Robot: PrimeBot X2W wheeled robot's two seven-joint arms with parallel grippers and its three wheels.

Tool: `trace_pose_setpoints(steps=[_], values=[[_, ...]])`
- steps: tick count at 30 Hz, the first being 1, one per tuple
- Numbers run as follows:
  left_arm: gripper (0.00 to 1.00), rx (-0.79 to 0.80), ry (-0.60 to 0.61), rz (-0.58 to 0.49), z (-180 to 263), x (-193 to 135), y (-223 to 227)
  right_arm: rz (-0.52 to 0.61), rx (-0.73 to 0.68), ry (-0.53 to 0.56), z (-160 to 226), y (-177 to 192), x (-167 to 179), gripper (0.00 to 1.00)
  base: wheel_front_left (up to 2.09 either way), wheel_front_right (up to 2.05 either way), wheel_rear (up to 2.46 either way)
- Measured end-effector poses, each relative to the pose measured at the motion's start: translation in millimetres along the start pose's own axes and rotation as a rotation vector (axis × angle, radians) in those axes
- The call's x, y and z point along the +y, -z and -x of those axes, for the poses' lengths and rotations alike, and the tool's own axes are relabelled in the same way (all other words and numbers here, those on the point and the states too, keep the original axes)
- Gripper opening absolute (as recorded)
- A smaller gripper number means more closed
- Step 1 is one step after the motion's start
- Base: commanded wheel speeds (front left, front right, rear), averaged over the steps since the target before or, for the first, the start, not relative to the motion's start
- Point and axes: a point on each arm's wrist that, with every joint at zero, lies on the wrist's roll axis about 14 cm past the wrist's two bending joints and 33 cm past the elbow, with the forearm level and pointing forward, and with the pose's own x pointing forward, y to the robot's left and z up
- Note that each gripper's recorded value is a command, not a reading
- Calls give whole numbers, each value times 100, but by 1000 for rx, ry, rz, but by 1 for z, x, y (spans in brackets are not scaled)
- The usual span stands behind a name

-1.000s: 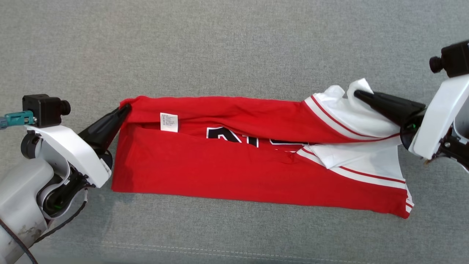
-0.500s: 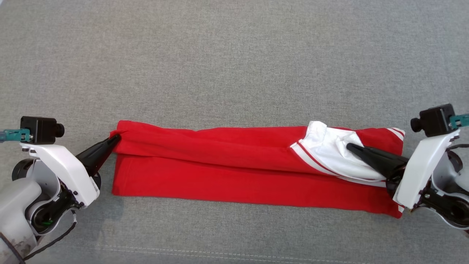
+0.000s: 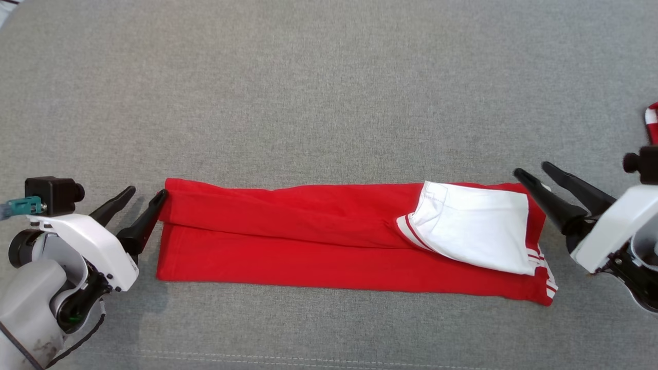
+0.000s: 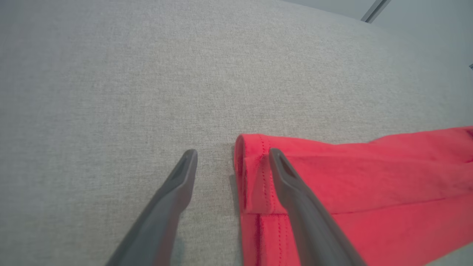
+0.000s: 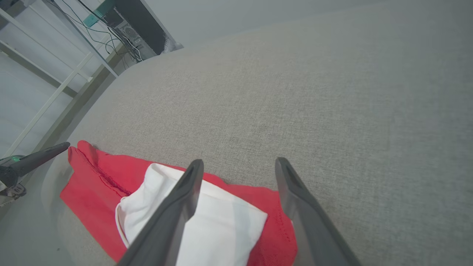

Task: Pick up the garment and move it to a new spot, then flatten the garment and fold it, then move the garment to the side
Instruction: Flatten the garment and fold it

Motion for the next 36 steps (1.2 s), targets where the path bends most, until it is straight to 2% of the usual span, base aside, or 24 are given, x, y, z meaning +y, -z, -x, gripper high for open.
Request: trace_pose_setpoints(steps=[3, 9, 16, 27, 36], values=[[100, -45, -17, -13, 2, 0, -6, -6, -31, 43, 10, 0, -9, 100, 0, 0, 0], [100, -237, -39, -10, 9, -7, -47, -27, -95, 93, 19, -2, -16, 100, 0, 0, 0], [100, -327, -103, -3, 34, -14, -29, -55, -150, 128, 28, 12, -11, 100, 0, 0, 0], [100, -394, -158, 13, 63, -21, -6, -137, -131, 194, 45, 60, -8, 100, 0, 0, 0], [100, -388, -171, 19, 58, -25, 7, -222, -81, 207, 26, 88, -5, 100, 0, 0, 0]])
